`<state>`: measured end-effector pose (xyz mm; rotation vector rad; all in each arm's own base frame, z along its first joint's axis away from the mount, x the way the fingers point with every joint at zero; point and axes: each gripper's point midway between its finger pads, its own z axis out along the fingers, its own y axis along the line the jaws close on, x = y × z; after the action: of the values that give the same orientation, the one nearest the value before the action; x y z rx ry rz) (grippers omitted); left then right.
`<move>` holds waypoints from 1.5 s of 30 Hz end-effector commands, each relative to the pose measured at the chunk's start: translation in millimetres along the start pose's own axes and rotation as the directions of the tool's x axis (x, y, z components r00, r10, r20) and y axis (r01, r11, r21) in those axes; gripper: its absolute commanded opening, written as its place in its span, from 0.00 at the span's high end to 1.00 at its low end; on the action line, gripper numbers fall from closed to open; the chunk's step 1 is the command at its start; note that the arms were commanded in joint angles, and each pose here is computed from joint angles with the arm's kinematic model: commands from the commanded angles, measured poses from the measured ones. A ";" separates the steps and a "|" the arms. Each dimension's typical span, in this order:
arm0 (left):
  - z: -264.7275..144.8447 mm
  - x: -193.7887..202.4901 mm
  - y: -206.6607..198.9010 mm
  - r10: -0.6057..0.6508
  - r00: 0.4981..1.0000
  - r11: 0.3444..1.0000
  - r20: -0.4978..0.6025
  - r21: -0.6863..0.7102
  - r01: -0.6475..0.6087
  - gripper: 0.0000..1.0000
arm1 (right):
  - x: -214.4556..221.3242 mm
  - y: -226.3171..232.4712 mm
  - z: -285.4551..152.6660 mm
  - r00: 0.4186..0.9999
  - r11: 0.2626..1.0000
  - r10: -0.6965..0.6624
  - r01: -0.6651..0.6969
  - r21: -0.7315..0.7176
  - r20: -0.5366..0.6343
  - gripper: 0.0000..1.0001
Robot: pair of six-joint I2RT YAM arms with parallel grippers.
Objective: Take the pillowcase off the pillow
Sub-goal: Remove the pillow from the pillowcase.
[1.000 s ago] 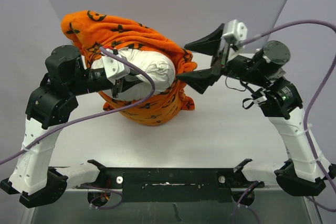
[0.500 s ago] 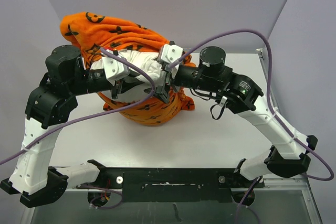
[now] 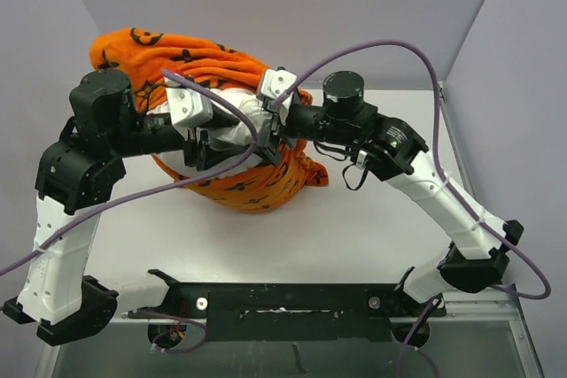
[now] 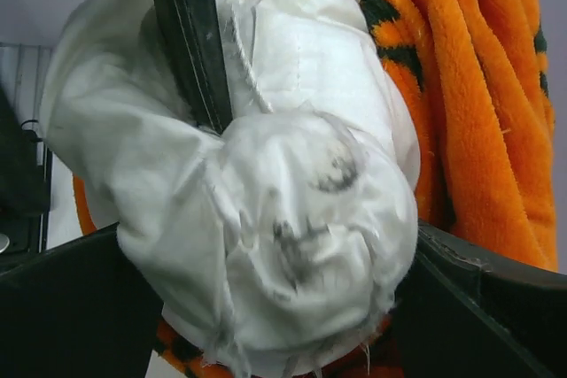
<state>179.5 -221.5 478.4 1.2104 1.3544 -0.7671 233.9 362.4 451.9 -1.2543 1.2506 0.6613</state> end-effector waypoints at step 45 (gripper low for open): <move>-105.7 -37.2 191.8 -0.439 0.757 0.816 0.485 -0.137 0.561 0.13 | 79.0 13.4 -39.2 0.961 0.963 0.263 -0.267 -0.042 -0.081 1.00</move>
<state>329.0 -73.5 550.4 0.3706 1.4603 -1.1920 231.6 306.1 400.4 -1.1627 1.3710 0.8603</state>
